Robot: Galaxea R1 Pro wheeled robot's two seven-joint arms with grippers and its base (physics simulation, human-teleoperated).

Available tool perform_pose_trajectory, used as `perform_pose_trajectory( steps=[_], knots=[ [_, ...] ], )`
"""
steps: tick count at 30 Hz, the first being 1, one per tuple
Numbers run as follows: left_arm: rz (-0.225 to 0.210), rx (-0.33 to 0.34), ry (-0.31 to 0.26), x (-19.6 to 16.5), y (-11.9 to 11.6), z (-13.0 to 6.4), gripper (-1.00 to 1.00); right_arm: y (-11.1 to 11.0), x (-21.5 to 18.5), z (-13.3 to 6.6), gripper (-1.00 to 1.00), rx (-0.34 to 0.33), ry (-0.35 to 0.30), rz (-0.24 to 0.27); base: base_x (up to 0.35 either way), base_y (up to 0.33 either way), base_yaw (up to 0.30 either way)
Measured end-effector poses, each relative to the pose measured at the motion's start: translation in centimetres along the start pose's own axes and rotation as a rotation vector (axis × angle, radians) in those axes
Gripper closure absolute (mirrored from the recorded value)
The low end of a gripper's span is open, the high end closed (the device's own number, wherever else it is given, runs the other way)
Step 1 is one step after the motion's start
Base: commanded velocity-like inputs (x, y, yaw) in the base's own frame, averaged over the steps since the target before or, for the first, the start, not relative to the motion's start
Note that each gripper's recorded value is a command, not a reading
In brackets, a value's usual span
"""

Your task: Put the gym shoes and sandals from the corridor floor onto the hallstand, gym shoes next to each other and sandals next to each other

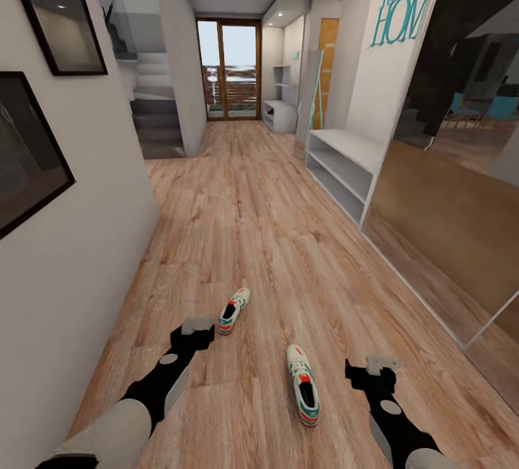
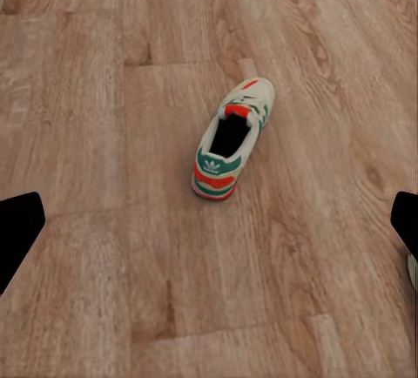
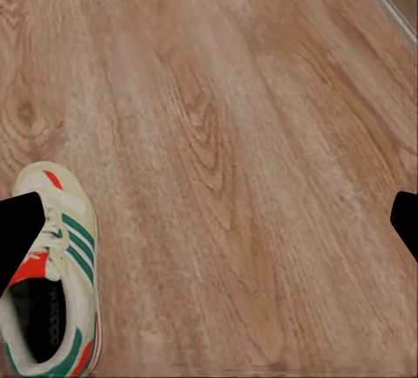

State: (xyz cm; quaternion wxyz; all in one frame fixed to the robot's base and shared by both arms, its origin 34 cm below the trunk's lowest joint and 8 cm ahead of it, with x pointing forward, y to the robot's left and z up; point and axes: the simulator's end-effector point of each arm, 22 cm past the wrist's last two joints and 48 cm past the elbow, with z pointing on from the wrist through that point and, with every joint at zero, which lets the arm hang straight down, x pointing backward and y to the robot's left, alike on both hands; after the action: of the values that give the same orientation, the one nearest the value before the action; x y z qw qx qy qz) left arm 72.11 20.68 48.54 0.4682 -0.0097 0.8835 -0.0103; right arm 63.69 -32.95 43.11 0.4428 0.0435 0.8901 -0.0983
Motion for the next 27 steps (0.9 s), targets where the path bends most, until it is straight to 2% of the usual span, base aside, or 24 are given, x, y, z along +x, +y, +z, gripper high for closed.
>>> perform_pose_trajectory(
  steps=[3, 5, 14, 15, 18, 27],
  knots=[
    [0.002, 0.010, 0.010, -1.0, -0.3, 0.8, -1.00, 0.9, 0.4, 0.5, -1.00, -0.008, 0.027, 0.003, 0.000, 0.000, 0.000],
    [0.003, 0.028, 0.013, -2.2, -0.9, 1.4, -1.00, 2.4, -0.6, 1.0, -1.00, -0.020, 0.042, 0.013, 0.000, 0.000, 0.000],
    [0.006, 0.044, 0.007, -1.5, -1.1, 2.4, -1.00, 5.0, -0.8, 1.8, -1.00, -0.060, 0.040, 0.029, 0.000, 0.000, 0.000],
    [0.007, 0.045, 0.008, -1.1, -1.0, 2.4, -1.00, 6.5, -0.8, 1.8, -1.00, -0.123, 0.040, 0.030, 0.000, 0.000, 0.000],
    [0.009, 0.047, 0.010, -0.2, -1.0, 2.6, -1.00, 7.9, -0.2, 1.9, -1.00, -0.188, 0.039, 0.025, 0.000, 0.000, 0.000],
    [0.011, 0.046, 0.016, 1.9, -0.8, 3.3, -1.00, 8.4, 1.5, 2.7, -1.00, -0.209, 0.037, 0.024, 0.000, 0.000, 0.000]
  ],
)
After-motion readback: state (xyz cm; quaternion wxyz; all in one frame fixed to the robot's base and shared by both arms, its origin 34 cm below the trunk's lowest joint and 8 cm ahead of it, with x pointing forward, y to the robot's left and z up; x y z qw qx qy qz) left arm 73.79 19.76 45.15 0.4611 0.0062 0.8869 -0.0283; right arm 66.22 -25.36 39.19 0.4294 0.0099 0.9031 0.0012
